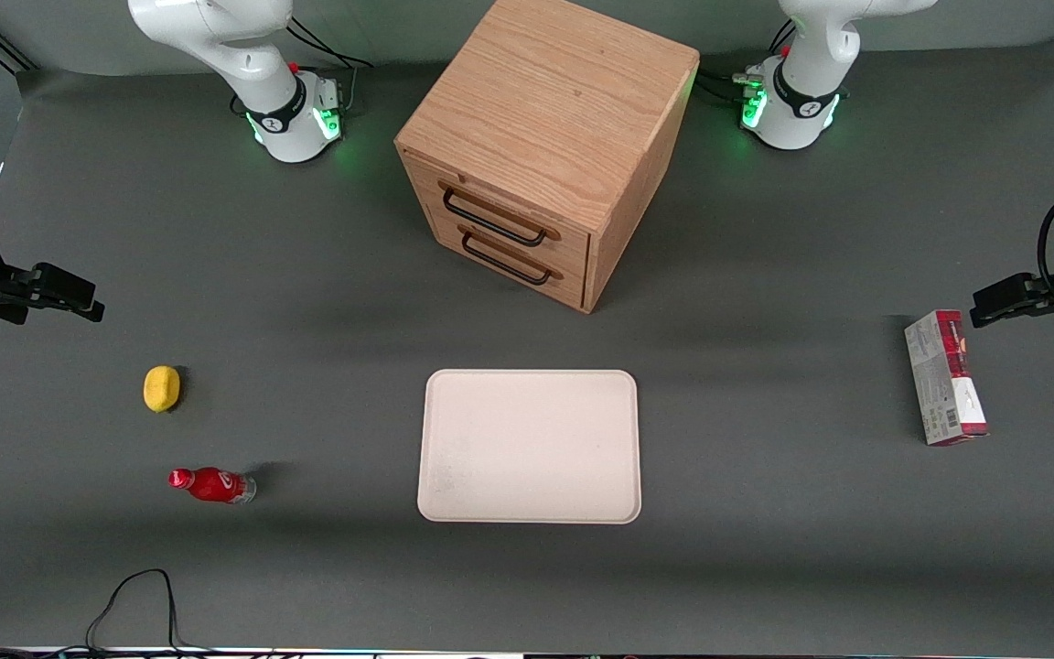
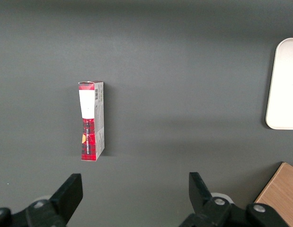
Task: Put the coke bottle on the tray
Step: 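Move the right gripper down toward the red Coca-Cola bottle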
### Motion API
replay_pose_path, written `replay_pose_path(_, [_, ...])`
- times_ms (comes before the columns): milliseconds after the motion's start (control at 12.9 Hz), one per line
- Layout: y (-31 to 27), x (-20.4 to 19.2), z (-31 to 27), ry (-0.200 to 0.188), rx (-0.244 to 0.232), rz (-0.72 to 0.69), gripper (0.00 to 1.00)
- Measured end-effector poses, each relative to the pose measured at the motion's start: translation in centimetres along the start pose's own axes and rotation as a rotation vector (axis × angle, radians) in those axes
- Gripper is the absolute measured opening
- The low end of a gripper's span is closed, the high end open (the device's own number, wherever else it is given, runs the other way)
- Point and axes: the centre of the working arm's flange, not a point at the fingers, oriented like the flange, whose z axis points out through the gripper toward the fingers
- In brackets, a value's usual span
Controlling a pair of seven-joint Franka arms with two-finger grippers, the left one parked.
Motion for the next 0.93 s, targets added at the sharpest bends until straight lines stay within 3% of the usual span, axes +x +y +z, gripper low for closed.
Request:
replay_pose_path(543, [-0.2, 1.0, 0.2, 0.007, -0.004, -0.003, 1.0])
replay_pose_path(930, [-1.3, 8.4, 1.5, 0.018, -0.038, -0.014, 1.0])
